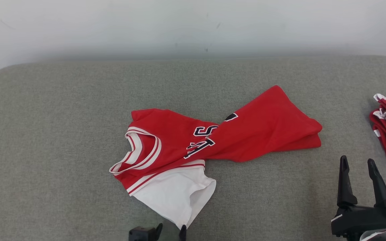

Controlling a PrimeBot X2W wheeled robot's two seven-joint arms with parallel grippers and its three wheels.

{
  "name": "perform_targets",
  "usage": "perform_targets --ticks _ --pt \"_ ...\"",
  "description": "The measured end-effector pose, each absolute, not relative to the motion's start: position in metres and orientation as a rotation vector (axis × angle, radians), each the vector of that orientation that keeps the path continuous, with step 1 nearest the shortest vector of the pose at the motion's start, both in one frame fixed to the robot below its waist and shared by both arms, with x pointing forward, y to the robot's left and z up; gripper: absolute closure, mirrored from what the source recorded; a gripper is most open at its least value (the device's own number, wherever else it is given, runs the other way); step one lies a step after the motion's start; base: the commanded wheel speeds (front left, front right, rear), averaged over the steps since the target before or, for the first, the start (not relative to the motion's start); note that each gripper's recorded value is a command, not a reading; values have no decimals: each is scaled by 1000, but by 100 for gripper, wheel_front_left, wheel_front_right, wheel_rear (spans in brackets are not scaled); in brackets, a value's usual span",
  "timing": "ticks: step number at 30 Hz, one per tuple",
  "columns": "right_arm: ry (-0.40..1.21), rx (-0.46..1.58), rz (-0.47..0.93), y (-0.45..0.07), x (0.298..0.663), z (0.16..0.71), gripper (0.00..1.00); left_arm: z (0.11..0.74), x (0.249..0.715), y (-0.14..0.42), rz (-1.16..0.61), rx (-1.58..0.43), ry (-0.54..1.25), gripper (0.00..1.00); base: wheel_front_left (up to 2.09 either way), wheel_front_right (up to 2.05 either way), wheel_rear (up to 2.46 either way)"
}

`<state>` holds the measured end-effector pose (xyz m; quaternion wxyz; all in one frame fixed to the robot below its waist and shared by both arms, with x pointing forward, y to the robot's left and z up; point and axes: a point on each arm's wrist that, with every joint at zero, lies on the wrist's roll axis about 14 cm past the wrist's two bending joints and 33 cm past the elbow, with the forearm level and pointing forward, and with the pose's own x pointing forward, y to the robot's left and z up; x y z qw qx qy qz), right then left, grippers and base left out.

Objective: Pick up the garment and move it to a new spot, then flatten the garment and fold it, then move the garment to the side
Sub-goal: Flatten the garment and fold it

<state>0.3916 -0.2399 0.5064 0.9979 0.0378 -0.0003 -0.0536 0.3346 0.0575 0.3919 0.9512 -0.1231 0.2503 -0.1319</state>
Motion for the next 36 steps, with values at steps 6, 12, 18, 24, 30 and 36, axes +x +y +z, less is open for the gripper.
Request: perform_targets --ticks 6,12,18,24,30,36 --pt "-2 78 -106 -239 394 506 0 387 339 50 -275 -246 550 0 0 0 0" --pt "-1 78 -105 -239 396 506 0 380 341 43 -296 -194 572 0 0 0 0" --pt "-7 78 -109 -240 397 507 0 376 343 39 -308 -175 586 100 0 0 0" --pt "26 69 -95 -236 398 504 0 380 347 51 -255 -188 557 100 0 0 0" --pt "202 28 -106 -241 418 495 0 382 353 79 -163 -182 525 100 0 0 0" --pt "331 -1 -92 -253 454 496 0 384 358 95 -120 -175 508 100 0 0 0"
